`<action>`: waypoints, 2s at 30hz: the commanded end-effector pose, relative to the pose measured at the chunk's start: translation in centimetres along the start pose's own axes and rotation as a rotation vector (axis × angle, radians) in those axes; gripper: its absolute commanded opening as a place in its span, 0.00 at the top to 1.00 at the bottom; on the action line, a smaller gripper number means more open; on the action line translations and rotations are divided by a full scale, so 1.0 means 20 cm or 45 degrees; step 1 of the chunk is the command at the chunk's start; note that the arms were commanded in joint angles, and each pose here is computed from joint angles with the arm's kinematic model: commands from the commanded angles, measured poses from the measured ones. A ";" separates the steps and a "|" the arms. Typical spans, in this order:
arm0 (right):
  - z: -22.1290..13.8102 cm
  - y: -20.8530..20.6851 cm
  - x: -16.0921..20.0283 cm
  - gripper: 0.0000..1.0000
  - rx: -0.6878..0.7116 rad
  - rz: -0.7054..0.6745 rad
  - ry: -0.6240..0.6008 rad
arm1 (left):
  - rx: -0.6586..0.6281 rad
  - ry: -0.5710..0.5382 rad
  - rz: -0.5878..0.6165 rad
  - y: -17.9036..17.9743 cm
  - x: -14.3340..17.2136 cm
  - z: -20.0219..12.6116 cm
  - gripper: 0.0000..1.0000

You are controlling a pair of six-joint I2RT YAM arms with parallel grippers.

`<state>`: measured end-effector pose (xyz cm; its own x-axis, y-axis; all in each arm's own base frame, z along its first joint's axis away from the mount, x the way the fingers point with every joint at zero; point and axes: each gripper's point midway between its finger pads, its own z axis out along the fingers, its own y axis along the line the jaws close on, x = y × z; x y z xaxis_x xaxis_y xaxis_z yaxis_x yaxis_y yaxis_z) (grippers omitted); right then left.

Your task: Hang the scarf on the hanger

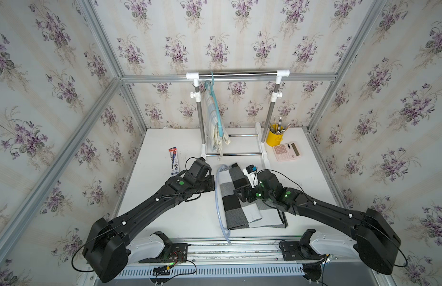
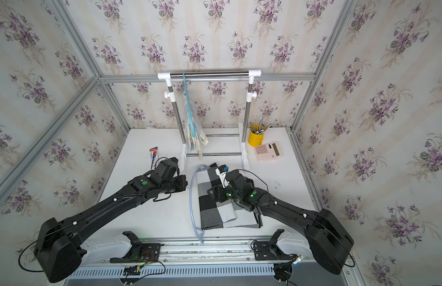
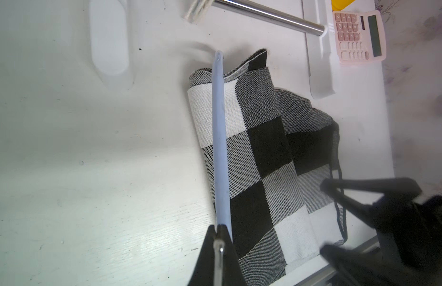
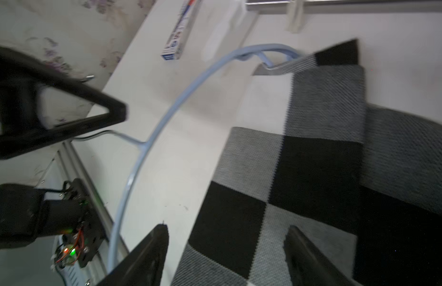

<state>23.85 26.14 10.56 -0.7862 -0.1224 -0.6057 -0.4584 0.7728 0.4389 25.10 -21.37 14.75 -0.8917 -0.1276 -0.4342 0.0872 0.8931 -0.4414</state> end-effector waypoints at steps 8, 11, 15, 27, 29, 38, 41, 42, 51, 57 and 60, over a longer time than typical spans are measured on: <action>0.16 -0.30 0.21 0.33 0.161 0.232 0.247 | -0.083 0.011 0.014 0.07 0.02 -0.02 1.00; 0.20 -0.27 0.25 0.35 0.098 0.257 0.288 | -0.084 0.018 0.017 0.07 0.02 -0.04 1.00; 0.22 -0.20 0.26 0.37 -0.025 0.275 0.291 | -0.084 0.020 0.020 0.05 0.02 -0.08 1.00; 0.21 0.07 0.18 0.40 -0.438 0.396 0.270 | -0.087 0.033 0.128 -0.03 -0.05 -0.27 1.00; 0.22 0.08 0.18 0.40 -0.458 0.412 0.274 | -0.082 0.031 0.144 -0.05 -0.07 -0.31 1.00; 0.27 0.11 0.21 0.41 -0.567 0.512 0.303 | -0.085 0.001 0.186 -0.08 -0.12 -0.39 1.00; 0.29 0.11 0.24 0.47 -0.600 0.544 0.325 | -0.085 0.002 0.185 -0.07 -0.12 -0.38 1.00; 0.29 0.12 0.24 0.51 -0.612 0.550 0.330 | -0.085 0.004 0.185 -0.07 -0.12 -0.38 1.00; 0.30 0.16 0.26 0.70 -0.735 0.592 0.353 | -0.067 0.010 0.194 -0.10 -0.13 -0.38 1.00; 0.26 0.21 0.24 0.92 -0.822 0.590 0.339 | -0.022 0.015 0.205 -0.16 -0.15 -0.43 1.00; 0.20 0.27 0.19 1.00 -0.883 0.563 0.304 | -0.009 0.010 0.219 -0.19 -0.18 -0.50 1.00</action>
<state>20.29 31.75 5.51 -0.9913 -0.0708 -0.1112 -0.1281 0.3174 0.9396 23.59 -19.84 24.49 -0.8770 0.0203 -0.4800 0.2097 0.9151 -0.3445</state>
